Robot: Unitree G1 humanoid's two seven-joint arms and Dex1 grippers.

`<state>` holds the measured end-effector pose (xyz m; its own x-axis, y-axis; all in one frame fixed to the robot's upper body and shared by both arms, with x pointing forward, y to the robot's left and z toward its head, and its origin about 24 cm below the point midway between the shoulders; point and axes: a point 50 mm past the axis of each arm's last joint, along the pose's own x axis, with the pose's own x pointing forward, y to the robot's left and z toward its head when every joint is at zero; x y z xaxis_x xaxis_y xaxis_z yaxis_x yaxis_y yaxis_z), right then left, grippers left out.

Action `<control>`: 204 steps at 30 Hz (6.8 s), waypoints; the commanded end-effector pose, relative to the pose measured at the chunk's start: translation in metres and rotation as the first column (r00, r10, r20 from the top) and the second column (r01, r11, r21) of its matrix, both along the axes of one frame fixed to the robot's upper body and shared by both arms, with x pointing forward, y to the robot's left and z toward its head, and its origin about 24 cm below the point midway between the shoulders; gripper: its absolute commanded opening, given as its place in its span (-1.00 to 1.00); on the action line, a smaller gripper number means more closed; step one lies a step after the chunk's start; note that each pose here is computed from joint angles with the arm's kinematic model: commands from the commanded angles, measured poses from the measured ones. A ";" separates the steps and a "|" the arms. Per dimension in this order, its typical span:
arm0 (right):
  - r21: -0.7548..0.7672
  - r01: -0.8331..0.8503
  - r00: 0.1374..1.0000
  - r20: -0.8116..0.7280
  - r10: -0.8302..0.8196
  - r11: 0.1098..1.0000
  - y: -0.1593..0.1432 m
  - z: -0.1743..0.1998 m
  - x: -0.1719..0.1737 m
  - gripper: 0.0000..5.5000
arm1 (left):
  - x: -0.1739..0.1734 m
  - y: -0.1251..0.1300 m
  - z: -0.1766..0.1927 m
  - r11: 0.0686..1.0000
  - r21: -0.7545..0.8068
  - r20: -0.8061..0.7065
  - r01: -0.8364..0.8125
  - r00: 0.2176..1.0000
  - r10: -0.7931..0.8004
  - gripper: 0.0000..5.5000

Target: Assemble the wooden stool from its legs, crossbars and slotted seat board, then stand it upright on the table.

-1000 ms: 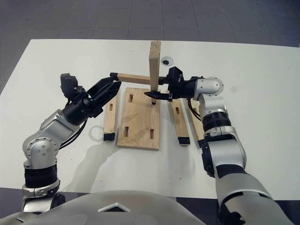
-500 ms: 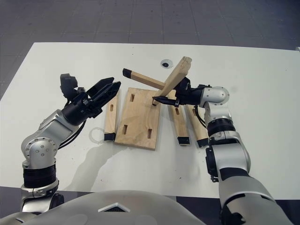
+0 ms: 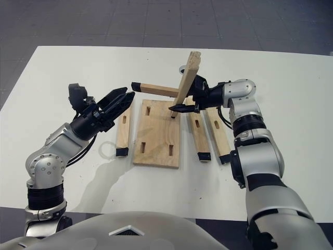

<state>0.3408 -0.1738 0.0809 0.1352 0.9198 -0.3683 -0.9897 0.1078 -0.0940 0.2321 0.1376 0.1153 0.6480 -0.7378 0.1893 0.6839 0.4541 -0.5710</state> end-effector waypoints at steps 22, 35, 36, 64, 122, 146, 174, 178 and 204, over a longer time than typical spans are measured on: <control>-0.167 0.024 0.954 -0.291 -0.073 0.986 -0.017 -0.069 -0.040 -0.26 | -0.001 0.001 0.001 1.000 0.024 -0.003 -0.019 1.000 0.019 0.27; -0.229 -0.006 0.977 -0.208 -0.042 0.973 -0.008 -0.076 -0.047 -0.25 | 0.000 -0.002 0.000 1.000 0.020 0.003 -0.023 1.000 0.023 0.27; -0.241 -0.015 0.978 -0.205 -0.036 0.970 -0.008 -0.075 -0.046 -0.25 | 0.000 -0.001 -0.001 0.999 0.021 0.003 -0.024 1.000 0.024 0.27; -0.133 0.059 0.986 -0.149 -0.079 0.989 0.006 -0.029 -0.010 -0.24 | -0.001 0.001 -0.002 0.999 0.033 0.000 -0.033 0.999 0.033 0.27; -0.219 0.091 0.981 -0.148 -0.125 0.972 -0.017 -0.027 -0.063 -0.33 | -0.033 0.051 -0.041 0.686 0.717 0.005 0.124 0.983 -0.184 0.27; -0.188 0.274 0.949 -0.106 -0.296 0.943 0.010 -0.042 -0.029 -0.33 | -0.022 0.020 -0.076 0.573 0.809 0.031 0.132 0.964 -0.266 0.27; 0.517 0.637 0.726 -0.154 -0.670 0.572 0.013 0.186 0.011 -0.33 | 0.011 0.027 -0.059 0.640 0.750 0.205 -0.167 0.979 0.015 0.27; 0.518 0.593 0.763 -0.117 -0.636 0.616 0.022 0.196 0.007 -0.33 | 0.011 0.024 -0.060 0.645 0.747 0.206 -0.164 0.979 0.011 0.27; 0.510 0.448 0.857 -0.009 -0.516 0.735 0.067 0.182 -0.001 -0.33 | 0.007 0.014 -0.065 0.659 0.741 0.189 -0.127 0.982 -0.023 0.27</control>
<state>0.3410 -0.1078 0.2529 0.6301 0.7677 0.1172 -0.7714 0.6361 -0.0194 0.2404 0.1523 0.0509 0.7073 -0.6426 -0.2947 0.6893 0.7195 0.0855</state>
